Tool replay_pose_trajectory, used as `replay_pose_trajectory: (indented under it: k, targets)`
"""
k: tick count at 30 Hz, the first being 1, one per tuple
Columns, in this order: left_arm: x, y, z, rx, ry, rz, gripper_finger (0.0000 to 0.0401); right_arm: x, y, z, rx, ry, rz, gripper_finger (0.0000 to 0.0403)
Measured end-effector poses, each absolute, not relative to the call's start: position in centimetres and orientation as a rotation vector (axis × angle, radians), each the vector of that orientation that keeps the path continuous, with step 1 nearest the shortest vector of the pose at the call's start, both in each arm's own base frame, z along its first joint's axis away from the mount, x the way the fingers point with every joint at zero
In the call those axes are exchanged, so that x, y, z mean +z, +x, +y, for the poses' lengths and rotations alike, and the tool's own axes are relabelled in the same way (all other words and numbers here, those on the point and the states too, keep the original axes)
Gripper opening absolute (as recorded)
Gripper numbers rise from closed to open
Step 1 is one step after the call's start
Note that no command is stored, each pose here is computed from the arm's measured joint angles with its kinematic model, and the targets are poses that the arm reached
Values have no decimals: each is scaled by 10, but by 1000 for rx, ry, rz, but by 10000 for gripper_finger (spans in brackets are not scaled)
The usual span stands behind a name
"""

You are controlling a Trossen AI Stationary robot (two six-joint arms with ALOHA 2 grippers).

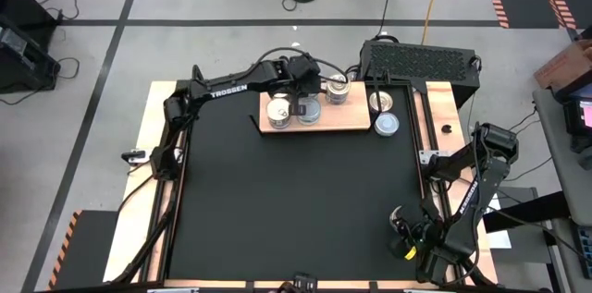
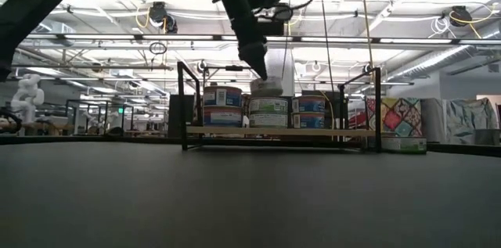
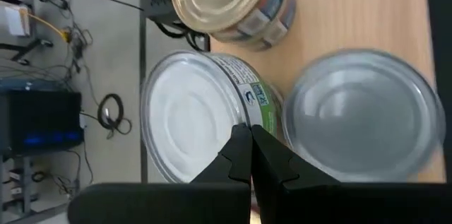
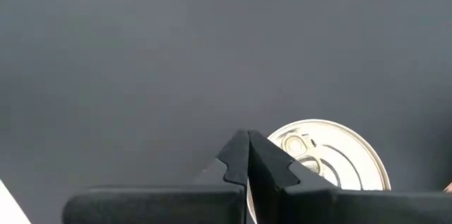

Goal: Stack canned seafood by type on shelf
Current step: Stack the bottom green tuna can on top of the green tuna cans on the shelf

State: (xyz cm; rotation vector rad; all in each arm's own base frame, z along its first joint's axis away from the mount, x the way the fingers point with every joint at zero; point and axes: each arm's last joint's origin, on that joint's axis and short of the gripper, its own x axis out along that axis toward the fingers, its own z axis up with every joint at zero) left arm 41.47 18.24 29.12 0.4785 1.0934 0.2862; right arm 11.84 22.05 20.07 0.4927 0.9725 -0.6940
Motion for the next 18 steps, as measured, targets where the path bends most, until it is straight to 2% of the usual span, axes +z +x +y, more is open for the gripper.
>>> replay_pose_trajectory:
  k: [7,18]
  targets:
    - [276,416,184,293,501,1103,0,201,119,221,-690,500,970,0]
    - [274,416,192,324,501,1100,0,200,119,222,-683,505,971,0]
